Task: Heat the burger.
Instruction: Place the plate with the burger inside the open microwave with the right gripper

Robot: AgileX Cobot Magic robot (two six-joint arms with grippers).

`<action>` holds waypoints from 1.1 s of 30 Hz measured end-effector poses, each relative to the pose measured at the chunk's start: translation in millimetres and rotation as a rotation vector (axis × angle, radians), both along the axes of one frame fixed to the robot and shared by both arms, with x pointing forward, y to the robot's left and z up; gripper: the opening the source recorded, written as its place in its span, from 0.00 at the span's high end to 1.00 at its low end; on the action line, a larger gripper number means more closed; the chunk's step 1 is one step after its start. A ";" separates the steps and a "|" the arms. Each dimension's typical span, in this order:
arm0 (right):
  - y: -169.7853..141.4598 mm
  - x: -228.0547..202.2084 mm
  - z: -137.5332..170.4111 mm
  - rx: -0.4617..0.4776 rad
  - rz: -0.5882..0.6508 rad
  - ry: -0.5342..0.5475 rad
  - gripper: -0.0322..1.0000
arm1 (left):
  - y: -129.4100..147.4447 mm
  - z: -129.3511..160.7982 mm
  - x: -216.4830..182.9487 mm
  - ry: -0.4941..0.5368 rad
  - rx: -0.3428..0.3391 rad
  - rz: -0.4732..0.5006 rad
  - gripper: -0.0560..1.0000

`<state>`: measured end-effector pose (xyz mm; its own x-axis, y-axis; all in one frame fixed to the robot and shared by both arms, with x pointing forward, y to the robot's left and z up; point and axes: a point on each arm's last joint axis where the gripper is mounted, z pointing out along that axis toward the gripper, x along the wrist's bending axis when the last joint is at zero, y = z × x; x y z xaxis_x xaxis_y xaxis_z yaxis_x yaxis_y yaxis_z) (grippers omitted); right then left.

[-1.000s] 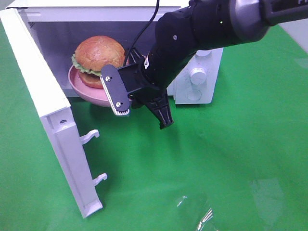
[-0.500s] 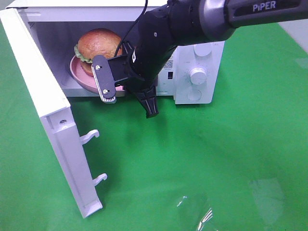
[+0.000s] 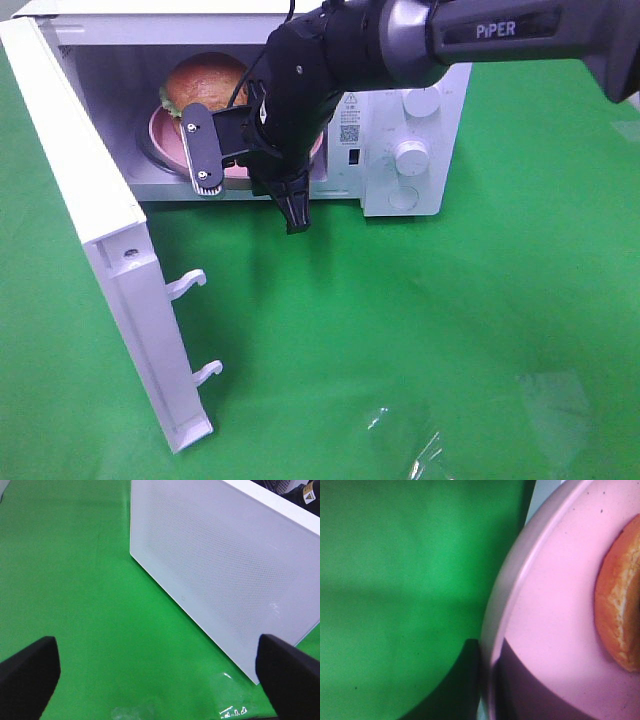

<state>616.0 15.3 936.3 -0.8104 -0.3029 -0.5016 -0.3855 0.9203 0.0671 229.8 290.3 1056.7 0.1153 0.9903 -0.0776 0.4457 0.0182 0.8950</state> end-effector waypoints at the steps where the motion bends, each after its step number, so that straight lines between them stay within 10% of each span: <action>1: 1.0 1.9 -2.0 -0.006 -0.011 0.007 0.92 | 0.0 0.0 0.0 0.000 0.000 0.000 0.02; 33: 17.2 28.5 -5.3 0.000 -0.023 -0.034 0.92 | 0.0 0.0 0.0 0.000 0.000 0.000 0.02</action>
<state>644.5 32.5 931.0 -0.7995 -0.2845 -0.5290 -0.3667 0.9287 0.0548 229.8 290.3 1056.7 0.1153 0.9903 -0.0776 0.4457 0.0182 0.8950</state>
